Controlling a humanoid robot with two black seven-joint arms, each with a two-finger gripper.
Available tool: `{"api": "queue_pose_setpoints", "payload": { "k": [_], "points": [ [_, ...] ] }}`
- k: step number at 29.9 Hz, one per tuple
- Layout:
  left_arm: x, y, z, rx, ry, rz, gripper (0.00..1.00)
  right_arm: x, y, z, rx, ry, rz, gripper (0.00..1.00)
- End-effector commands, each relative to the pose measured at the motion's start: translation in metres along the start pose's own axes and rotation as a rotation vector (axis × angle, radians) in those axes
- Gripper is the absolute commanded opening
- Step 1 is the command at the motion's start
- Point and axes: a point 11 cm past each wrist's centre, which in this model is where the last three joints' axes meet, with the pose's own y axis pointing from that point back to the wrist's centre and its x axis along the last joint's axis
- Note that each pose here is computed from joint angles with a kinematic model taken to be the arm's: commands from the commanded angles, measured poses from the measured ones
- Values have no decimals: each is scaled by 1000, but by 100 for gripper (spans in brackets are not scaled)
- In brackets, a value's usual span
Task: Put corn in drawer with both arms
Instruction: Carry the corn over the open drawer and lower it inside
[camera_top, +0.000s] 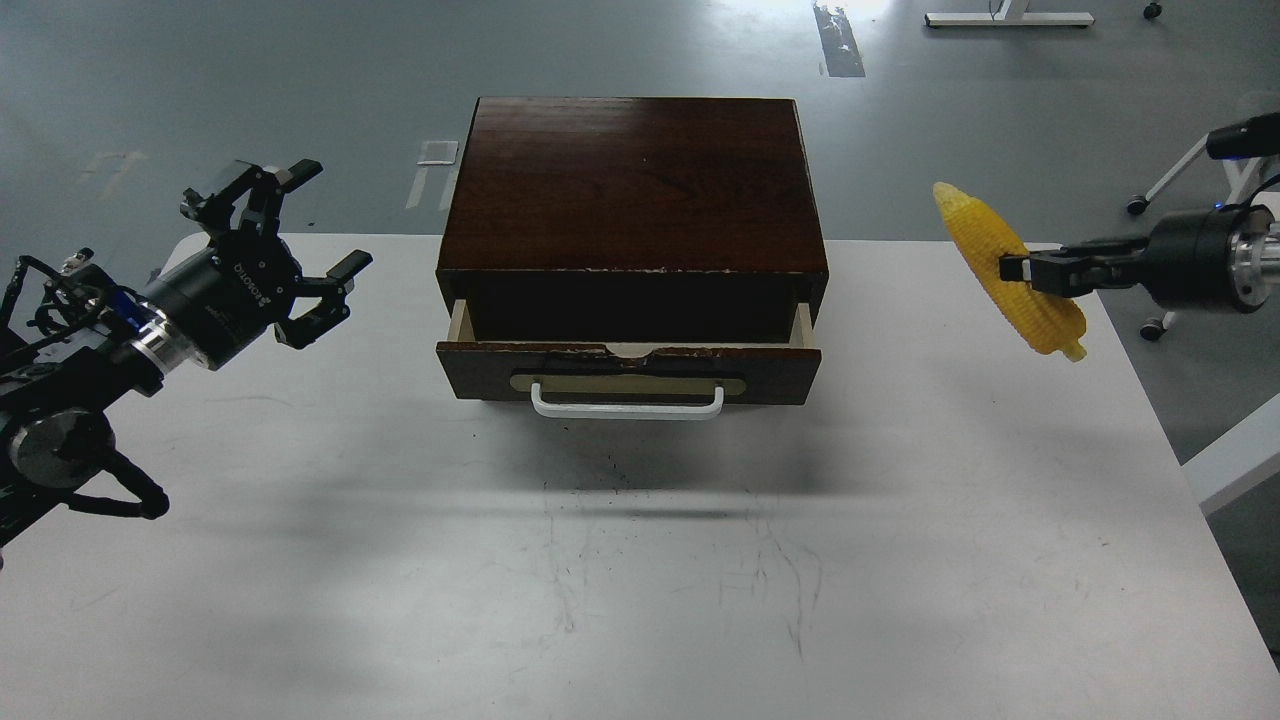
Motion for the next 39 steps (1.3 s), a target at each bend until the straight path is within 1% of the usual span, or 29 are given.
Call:
{"api": "queue_pose_setpoints", "payload": {
  "k": [1, 4, 6, 8, 10, 12, 13, 18, 20, 26, 33, 38, 39],
  "points": [
    [0, 0, 1, -1, -2, 0, 99, 44, -1, -38, 54, 109, 4, 14],
    [0, 0, 1, -2, -2, -2, 99, 66, -10, -67, 76, 215, -27, 15],
    [0, 0, 1, -2, -2, -2, 99, 86, -28, -104, 108, 337, -67, 15],
    [0, 0, 1, -2, -2, -2, 99, 94, -41, -128, 131, 411, -96, 15],
    [1, 1, 3, -3, -4, 1, 99, 96, -49, -143, 147, 451, -115, 15],
    [1, 0, 7, -17, -4, 3, 99, 97, -64, -171, 182, 525, -150, 16],
    [2, -1, 9, -22, -4, 4, 99, 97, -67, -178, 189, 544, -159, 16],
    [2, 0, 9, -23, -5, 5, 99, 91, -90, -219, 246, 662, -194, 16],
    [2, 0, 10, -23, -6, 6, 99, 86, -103, -237, 269, 755, -201, 16],
    [3, 1, 10, -22, -8, 9, 99, 69, -124, -261, 310, 914, -223, 16],
    [4, 1, 13, -30, -9, 10, 99, 59, -137, -261, 300, 978, -255, 17],
    [4, 0, 12, -30, -7, 10, 99, 59, -139, -258, 293, 972, -254, 25],
    [4, 0, 12, -30, -7, 10, 99, 58, -140, -258, 294, 970, -255, 29]
  ]
}}
